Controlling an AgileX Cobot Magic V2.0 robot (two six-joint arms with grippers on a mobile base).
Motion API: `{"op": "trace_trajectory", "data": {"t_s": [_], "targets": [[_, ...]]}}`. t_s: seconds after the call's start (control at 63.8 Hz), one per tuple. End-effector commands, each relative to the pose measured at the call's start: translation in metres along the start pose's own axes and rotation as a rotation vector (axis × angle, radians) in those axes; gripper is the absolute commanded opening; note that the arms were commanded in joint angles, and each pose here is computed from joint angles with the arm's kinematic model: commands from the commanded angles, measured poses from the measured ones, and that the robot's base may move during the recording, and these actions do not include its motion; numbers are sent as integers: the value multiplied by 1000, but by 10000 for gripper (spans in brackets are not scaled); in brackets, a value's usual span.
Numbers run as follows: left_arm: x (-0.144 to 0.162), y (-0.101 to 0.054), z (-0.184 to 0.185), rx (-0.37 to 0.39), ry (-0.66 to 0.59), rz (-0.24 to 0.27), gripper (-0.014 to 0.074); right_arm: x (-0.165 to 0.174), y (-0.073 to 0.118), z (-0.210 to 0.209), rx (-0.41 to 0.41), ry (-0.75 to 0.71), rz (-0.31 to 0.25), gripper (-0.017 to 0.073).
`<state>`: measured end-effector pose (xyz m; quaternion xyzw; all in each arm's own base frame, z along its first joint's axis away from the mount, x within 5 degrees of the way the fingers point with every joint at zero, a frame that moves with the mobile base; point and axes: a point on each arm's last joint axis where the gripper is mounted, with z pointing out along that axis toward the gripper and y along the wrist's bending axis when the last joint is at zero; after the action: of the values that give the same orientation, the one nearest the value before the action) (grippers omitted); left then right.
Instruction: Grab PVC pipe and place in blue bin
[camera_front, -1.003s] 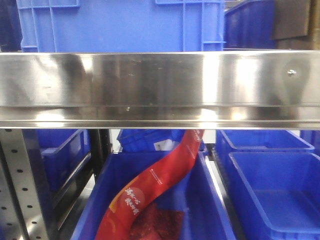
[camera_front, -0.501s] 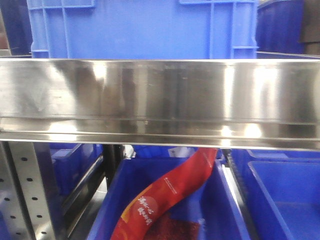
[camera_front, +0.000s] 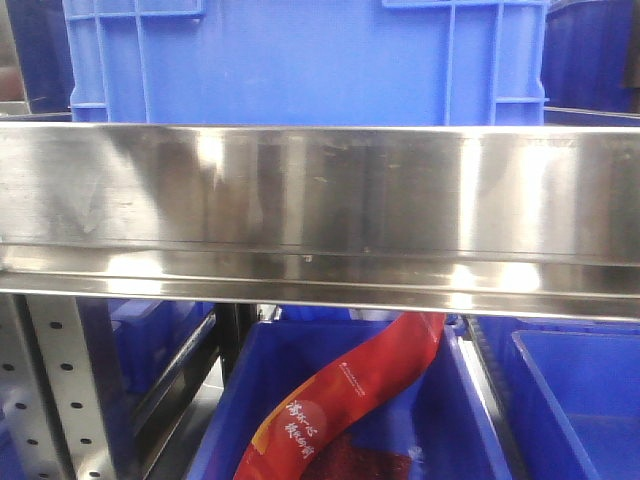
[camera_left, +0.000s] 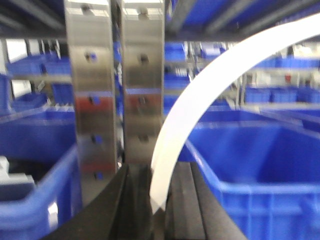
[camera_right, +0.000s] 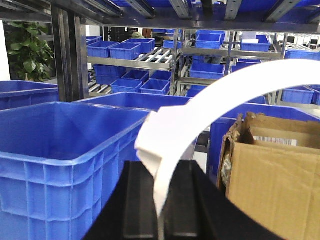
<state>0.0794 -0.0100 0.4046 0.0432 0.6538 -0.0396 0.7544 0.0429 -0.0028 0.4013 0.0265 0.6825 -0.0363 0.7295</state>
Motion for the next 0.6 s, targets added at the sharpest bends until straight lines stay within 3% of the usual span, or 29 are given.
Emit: {"op": "trace_trajectory", "data": {"t_s": [0.0, 0.298, 0.423, 0.58], "targets": [[-7, 1, -1, -13, -75, -12, -111, -6, 0, -1, 2, -71, -4, -168], [-8, 2, 2, -19, -88, -15, -111, -16, 0, 1, 1, -177, 15, -168], [-3, 2, 18, -14, -36, -18, -111, -12, -1, 15, 3, -109, 3, -168], [-13, -6, 55, 69, 69, -31, -111, -9, -2, 58, 3, 9, -105, -168]]}}
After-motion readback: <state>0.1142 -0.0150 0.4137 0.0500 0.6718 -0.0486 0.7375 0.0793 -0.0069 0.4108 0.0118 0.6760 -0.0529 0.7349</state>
